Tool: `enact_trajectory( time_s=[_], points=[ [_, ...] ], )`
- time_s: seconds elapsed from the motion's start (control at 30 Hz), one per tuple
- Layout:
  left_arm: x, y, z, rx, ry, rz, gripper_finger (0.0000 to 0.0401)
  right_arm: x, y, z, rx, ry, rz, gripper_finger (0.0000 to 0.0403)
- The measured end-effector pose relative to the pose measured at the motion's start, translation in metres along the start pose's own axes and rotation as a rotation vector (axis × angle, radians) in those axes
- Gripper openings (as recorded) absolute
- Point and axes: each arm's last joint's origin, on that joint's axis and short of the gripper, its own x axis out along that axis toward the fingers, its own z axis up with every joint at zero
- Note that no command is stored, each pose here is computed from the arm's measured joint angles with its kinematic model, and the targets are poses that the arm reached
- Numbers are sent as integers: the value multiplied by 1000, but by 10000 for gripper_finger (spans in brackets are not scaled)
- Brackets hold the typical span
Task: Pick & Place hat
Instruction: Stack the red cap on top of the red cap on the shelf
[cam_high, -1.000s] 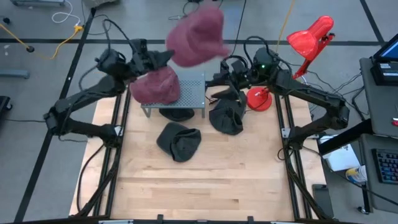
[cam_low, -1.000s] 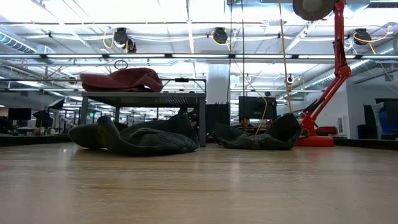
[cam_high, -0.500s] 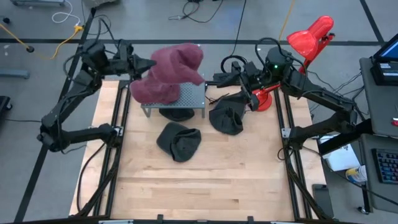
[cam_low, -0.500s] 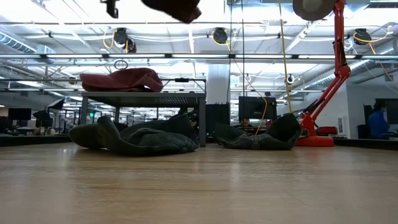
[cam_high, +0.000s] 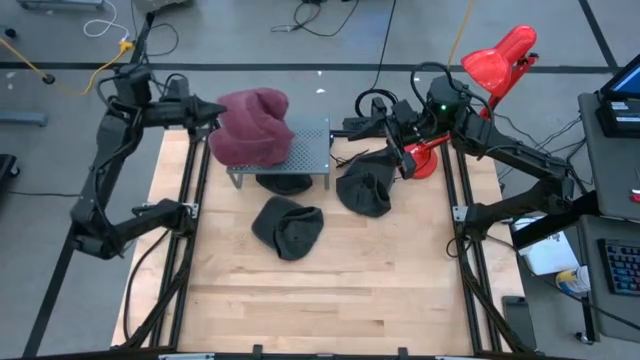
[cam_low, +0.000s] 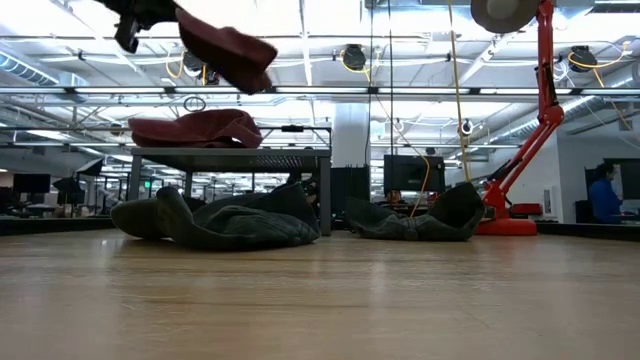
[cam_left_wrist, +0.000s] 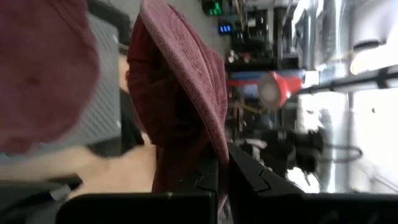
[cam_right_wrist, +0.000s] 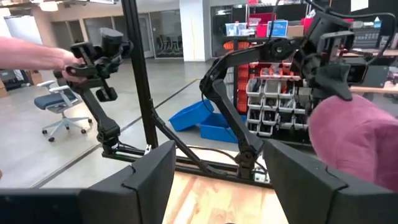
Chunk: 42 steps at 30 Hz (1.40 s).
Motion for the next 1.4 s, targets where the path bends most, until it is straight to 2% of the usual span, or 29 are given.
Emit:
enact_trajectory(
  time_s=[0.3, 0.6, 0.8, 0.9, 1.17, 1.4],
  points=[
    [-13, 9, 17, -15, -70, 10, 9, 1, 0, -1, 3, 11, 3, 238],
    [-19, 13, 16, -33, -92, 27, 9, 1, 0, -3, 12, 20, 3, 238],
    [-16, 16, 10, 2, -189, 141, 9, 2, 0, -7, 21, 32, 3, 238],
    [-11, 19, 5, 3, -178, 197, 9, 4, -3, -17, 42, 54, 2, 238],
    [4, 19, 3, 27, -124, 224, 9, 9, -9, -46, 99, 86, 3, 238],
    [10, 27, 5, 12, -155, 329, 9, 7, -8, -52, 88, 71, 4, 238]
  ],
)
